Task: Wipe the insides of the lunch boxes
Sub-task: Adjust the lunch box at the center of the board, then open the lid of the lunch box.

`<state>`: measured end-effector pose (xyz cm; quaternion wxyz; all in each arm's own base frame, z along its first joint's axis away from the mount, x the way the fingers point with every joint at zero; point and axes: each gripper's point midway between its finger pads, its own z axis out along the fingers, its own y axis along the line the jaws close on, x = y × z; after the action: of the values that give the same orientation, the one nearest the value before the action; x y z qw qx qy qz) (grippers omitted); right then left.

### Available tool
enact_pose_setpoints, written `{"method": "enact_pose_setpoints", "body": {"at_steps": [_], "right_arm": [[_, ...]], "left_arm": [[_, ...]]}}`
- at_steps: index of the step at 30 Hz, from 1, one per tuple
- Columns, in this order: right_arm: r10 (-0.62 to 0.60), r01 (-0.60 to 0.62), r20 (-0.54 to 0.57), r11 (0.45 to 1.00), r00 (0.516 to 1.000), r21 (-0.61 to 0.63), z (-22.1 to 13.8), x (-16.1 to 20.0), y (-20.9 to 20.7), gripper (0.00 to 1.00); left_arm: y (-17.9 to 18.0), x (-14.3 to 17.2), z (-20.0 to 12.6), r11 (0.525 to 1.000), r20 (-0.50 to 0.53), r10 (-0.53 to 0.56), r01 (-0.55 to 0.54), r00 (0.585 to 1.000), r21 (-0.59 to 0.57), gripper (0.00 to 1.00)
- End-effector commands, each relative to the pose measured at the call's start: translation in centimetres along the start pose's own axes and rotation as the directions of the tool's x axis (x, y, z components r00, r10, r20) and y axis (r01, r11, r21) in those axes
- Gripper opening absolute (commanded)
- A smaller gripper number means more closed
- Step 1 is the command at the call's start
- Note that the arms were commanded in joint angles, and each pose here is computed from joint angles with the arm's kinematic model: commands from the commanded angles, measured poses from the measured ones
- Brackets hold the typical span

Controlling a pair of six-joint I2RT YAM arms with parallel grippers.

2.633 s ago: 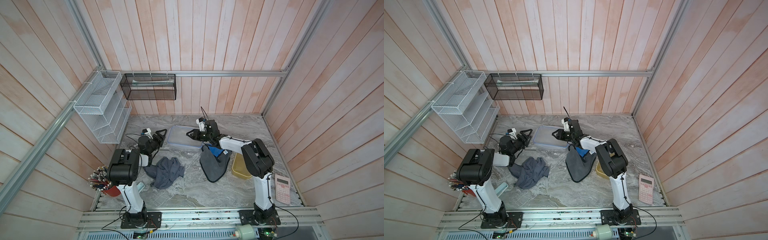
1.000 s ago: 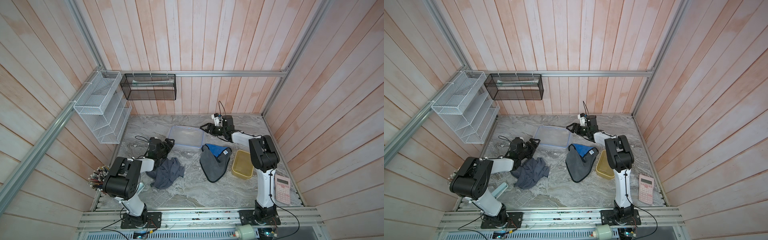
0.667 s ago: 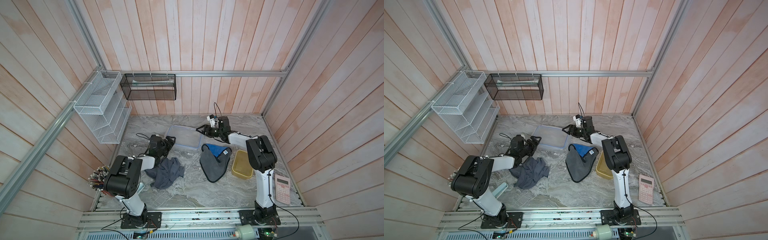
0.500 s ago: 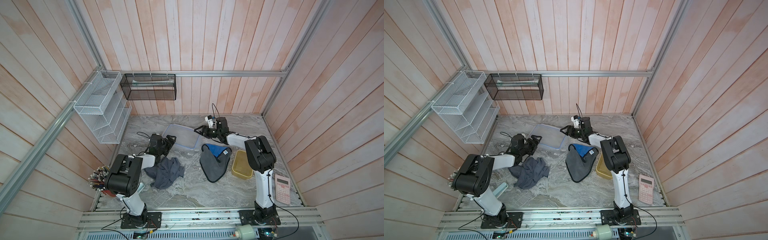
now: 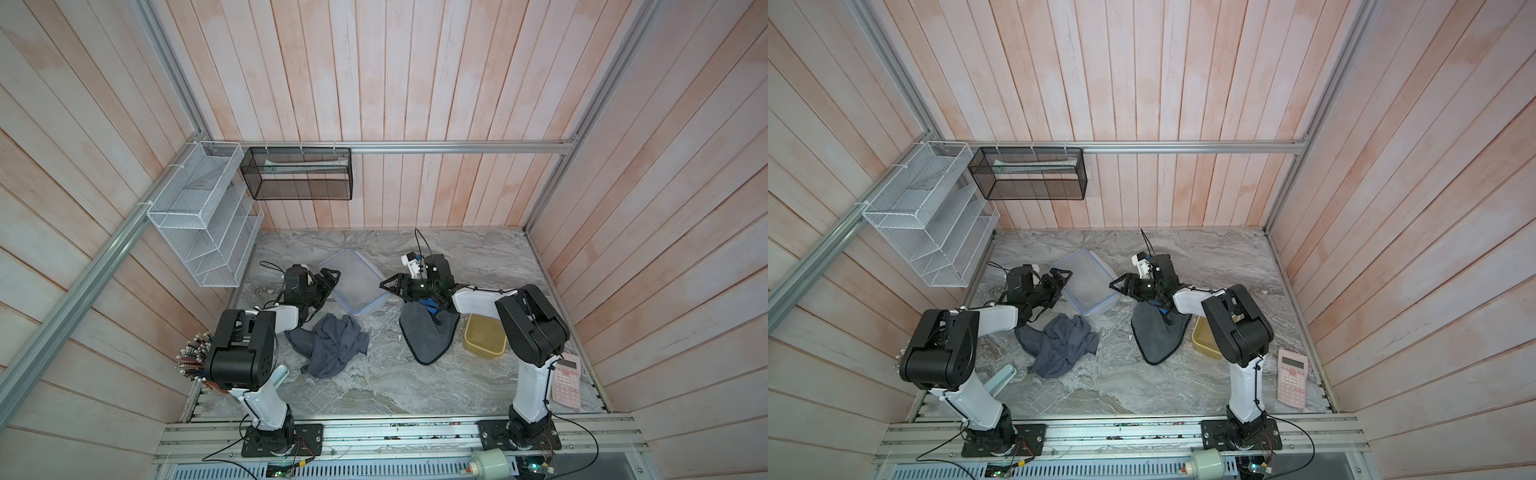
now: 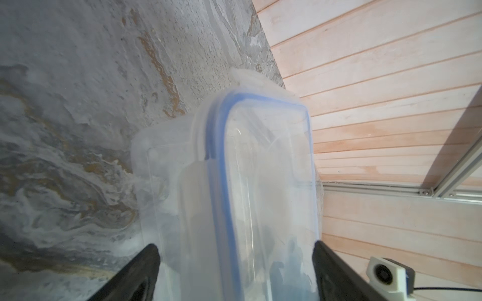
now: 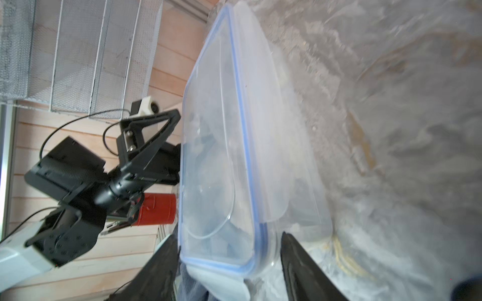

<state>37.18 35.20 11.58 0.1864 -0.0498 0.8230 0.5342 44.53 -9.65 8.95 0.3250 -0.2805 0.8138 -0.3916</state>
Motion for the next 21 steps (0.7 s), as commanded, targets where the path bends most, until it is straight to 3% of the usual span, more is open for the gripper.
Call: {"method": "enact_pose_setpoints", "body": {"at_steps": [1, 9, 21], "right_arm": [[0.037, -0.036, 0.067, 0.999, 0.997, -0.008, -1.6, -0.7, 0.2, 0.65], [0.058, -0.063, 0.129, 0.997, 0.990, 0.040, -1.5, -3.7, -1.9, 0.71], [0.089, -0.088, 0.083, 0.996, 0.993, -0.016, 2.6, -5.5, -2.6, 0.72]], "left_arm": [[-0.7, -0.7, -0.1, 0.995, -0.053, 0.095, -0.094, 0.994, 0.024, 0.92], [-1.6, -1.7, -0.7, 0.988, -0.044, 0.152, -0.151, 0.987, 0.032, 0.92], [-1.3, 0.1, -0.2, 0.992, -0.051, 0.129, -0.128, 0.990, 0.024, 0.92]]}}
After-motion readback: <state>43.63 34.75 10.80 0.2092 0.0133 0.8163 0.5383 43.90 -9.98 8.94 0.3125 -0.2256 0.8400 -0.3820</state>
